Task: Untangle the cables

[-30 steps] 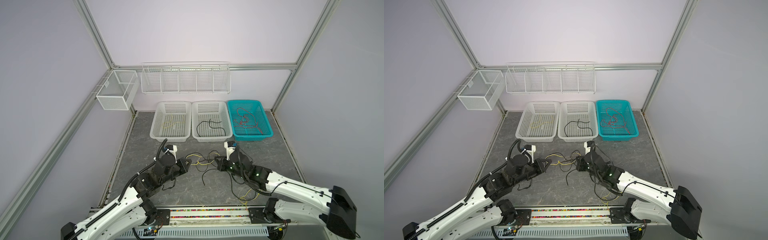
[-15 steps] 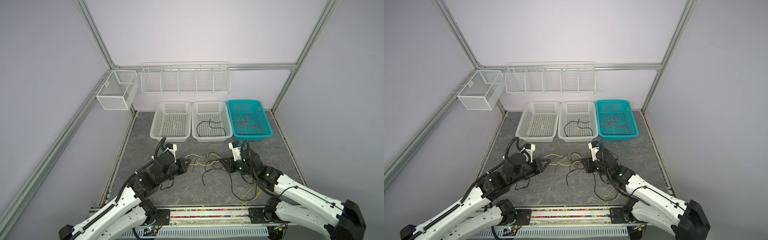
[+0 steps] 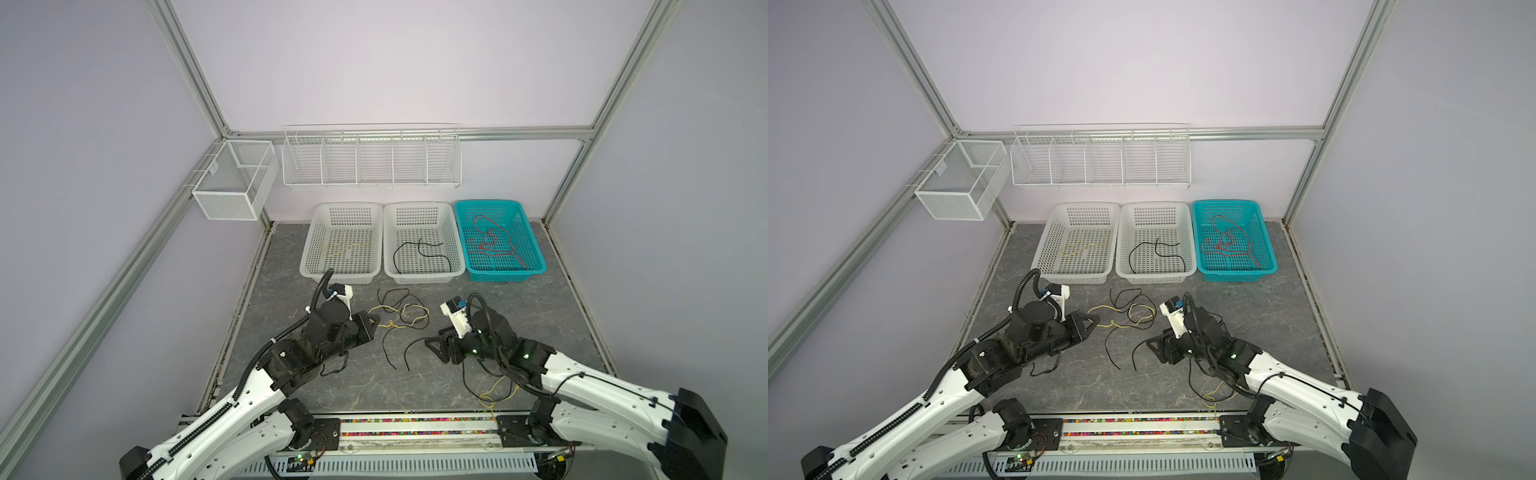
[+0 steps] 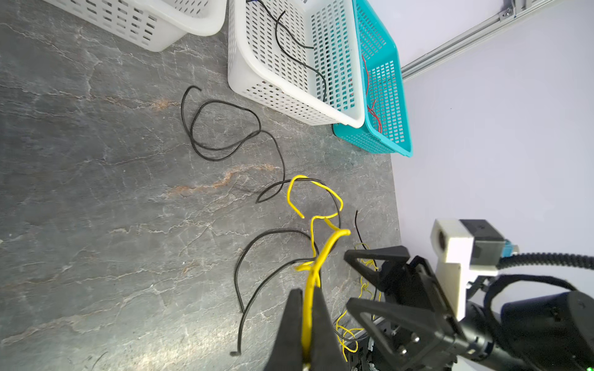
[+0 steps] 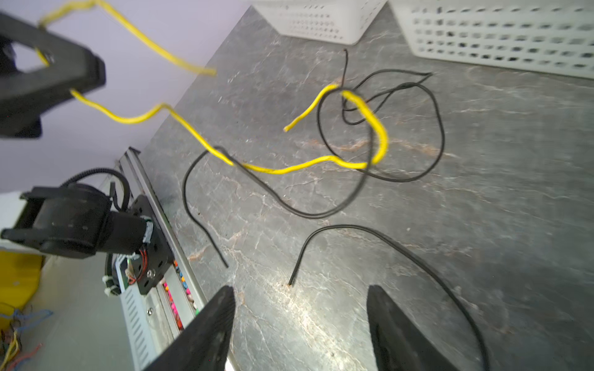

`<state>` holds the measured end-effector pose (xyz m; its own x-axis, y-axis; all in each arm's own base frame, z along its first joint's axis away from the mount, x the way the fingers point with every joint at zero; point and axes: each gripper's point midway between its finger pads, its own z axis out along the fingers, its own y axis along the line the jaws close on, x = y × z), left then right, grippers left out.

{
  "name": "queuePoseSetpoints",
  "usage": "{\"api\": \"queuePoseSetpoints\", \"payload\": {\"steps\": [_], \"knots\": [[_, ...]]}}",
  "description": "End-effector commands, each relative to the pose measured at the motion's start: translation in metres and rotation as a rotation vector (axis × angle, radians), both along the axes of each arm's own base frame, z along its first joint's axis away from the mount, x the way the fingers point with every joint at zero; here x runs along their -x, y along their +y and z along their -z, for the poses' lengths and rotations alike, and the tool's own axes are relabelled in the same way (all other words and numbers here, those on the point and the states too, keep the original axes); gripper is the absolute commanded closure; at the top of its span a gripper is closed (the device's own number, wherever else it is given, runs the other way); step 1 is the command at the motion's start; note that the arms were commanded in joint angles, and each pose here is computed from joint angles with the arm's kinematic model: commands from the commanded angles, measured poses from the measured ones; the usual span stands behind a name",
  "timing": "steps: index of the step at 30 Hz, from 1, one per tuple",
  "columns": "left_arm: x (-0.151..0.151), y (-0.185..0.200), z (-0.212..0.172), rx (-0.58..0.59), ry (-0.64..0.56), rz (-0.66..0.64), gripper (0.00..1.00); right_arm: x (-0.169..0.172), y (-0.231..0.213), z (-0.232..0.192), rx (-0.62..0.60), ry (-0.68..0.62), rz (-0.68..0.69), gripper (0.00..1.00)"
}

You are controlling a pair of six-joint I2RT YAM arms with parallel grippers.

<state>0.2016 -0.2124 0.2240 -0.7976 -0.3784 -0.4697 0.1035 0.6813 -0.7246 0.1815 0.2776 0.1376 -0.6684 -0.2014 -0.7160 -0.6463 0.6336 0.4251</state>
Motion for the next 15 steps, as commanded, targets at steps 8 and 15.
{"api": "queuePoseSetpoints", "payload": {"steps": [8,15], "knots": [[0.007,0.009,-0.055,0.145,-0.039,-0.042,1.00,-0.016,0.021,-0.011,-0.025,-0.168,-0.007,0.34],[0.020,0.003,-0.103,0.320,-0.029,-0.005,1.00,-0.012,0.022,-0.028,-0.092,-0.224,-0.028,0.33]]}}
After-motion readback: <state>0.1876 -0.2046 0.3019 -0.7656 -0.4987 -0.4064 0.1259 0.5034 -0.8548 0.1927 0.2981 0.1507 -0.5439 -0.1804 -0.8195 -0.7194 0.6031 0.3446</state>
